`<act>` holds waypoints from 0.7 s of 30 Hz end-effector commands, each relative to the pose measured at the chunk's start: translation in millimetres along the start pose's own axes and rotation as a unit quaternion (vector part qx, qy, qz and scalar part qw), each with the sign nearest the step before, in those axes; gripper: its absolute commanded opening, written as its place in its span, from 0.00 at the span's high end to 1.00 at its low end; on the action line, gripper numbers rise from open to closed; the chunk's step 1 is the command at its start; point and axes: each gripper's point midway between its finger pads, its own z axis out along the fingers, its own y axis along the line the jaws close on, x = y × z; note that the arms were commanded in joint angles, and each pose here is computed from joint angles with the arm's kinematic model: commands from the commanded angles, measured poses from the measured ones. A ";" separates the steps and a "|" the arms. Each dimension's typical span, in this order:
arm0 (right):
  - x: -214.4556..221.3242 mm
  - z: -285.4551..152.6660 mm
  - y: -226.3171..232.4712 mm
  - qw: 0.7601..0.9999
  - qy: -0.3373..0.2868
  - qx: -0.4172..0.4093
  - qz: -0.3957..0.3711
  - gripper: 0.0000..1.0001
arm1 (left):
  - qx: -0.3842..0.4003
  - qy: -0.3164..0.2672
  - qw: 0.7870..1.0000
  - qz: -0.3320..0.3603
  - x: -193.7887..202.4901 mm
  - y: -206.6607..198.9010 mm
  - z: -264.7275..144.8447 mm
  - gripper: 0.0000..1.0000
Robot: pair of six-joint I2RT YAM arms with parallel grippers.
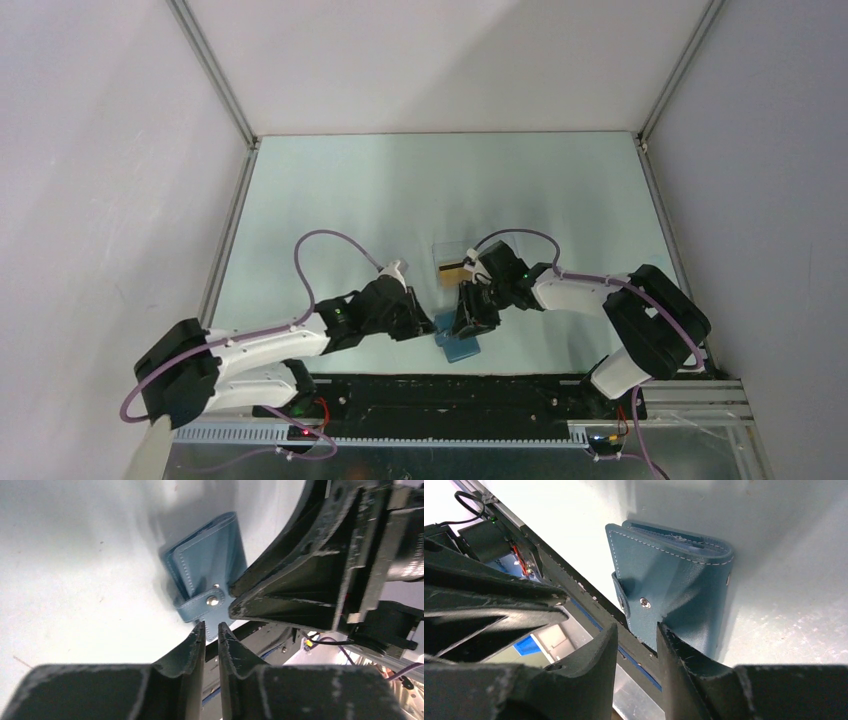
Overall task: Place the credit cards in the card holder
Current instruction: Close the card holder at the center of the board.
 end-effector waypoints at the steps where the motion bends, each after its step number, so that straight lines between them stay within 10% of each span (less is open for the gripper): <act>1: -1.5 2.9 7.2 1.000 -0.002 -0.016 -0.004 0.61 | -0.023 0.014 1.000 -0.010 9.0 17.4 -2.1 0.82; 21: -8.2 19.2 2.6 1.000 0.011 -0.010 -0.001 0.77 | -0.062 0.059 0.996 0.004 19.9 24.2 24.6 0.91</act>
